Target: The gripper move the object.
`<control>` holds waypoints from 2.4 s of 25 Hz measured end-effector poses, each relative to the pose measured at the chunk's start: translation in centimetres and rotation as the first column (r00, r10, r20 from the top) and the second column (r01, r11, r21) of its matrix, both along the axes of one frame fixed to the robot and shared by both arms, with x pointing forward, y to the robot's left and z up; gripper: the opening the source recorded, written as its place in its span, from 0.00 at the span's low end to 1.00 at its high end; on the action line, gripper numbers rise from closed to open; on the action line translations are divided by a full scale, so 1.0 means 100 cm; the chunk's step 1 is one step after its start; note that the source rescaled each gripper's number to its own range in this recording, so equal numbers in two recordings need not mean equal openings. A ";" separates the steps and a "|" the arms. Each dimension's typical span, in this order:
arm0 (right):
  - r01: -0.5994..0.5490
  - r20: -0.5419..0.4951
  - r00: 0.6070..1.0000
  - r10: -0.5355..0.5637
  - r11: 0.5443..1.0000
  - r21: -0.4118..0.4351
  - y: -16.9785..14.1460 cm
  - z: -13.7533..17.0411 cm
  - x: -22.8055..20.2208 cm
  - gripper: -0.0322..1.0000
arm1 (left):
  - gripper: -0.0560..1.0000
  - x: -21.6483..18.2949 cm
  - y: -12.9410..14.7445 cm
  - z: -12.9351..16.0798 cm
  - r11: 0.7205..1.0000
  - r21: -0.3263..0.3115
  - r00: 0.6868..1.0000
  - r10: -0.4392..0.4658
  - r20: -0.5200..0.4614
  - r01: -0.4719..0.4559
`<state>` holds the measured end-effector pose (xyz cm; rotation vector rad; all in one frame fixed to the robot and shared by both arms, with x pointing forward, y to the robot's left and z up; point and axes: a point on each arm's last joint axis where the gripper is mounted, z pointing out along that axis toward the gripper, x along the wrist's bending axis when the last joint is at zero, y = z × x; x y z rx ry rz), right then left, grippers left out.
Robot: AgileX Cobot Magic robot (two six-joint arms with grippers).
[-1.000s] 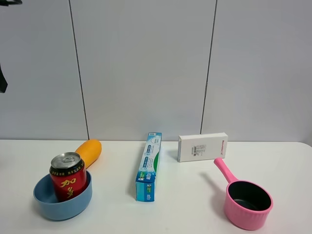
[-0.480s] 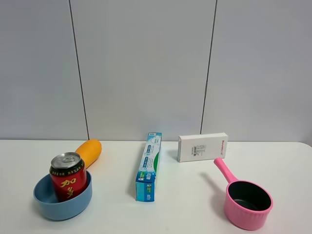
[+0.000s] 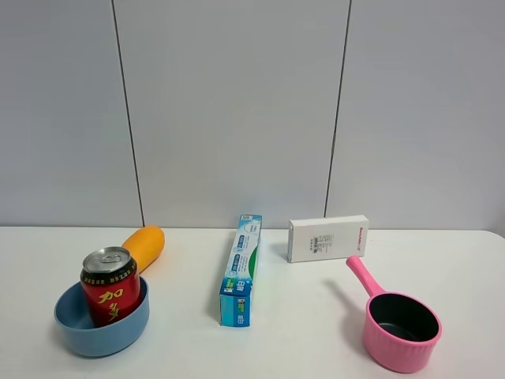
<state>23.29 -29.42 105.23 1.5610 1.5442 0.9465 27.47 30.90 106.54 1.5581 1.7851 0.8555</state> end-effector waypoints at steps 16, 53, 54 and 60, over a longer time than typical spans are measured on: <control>0.000 0.000 1.000 0.000 1.000 0.000 0.000 0.000 0.000 1.00 | 0.92 -0.015 -0.006 -0.011 0.988 0.072 0.991 -0.136 0.014 0.135; 0.000 0.000 1.000 0.000 1.000 0.000 0.000 0.000 0.000 1.00 | 0.92 -0.043 -0.007 -0.010 0.995 0.090 0.983 0.014 0.184 -0.031; 0.000 0.000 1.000 0.000 1.000 0.000 0.000 0.000 0.000 1.00 | 0.92 -0.043 -0.007 -0.010 0.996 0.089 0.983 0.015 0.184 -0.031; 0.000 0.000 1.000 0.000 1.000 0.000 0.000 0.000 0.000 1.00 | 0.92 -0.043 -0.007 -0.010 0.997 0.072 0.982 0.024 0.187 -0.038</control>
